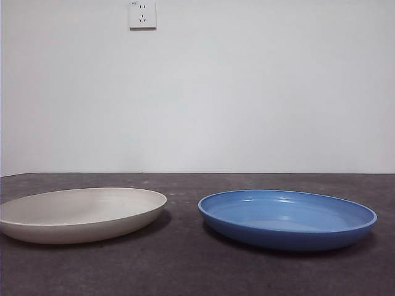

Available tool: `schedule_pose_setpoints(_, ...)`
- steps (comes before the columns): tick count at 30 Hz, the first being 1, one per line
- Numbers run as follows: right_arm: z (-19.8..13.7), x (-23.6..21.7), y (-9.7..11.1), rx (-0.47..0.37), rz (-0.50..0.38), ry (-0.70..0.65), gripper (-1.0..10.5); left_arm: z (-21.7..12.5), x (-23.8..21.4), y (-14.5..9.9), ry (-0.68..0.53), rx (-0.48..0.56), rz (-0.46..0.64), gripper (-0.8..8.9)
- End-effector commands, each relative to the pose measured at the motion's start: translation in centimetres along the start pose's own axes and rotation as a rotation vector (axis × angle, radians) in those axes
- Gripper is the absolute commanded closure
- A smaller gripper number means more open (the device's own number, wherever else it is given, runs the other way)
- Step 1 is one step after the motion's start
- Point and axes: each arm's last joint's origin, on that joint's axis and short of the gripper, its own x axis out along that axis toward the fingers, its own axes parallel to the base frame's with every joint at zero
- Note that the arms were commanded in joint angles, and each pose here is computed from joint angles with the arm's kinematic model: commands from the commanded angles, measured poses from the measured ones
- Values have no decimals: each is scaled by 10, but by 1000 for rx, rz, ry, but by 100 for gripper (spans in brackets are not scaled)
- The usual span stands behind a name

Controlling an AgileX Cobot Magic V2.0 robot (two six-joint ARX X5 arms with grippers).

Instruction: Pick up the white plate, put it on the blue plate, put it on desk

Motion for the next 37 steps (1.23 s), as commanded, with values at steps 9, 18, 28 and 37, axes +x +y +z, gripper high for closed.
schedule_pose_setpoints(9, 3, 3, 16, -102, 121, 156, 934, -4, 0, -11, 105, 2, -97, 791)
schedule_pose_setpoints(18, 1, 3, 15, -115, 119, 168, 561, -4, 0, -11, 104, 3, -101, 565)
schedule_pose_setpoints(28, 2, 3, 15, -116, 112, 166, 349, -4, 0, -11, 104, 21, -101, 154)
schedule_pose_setpoints(37, 0, 3, 15, -95, 131, 185, 350, -8, 2, -9, 193, -99, -73, 226)
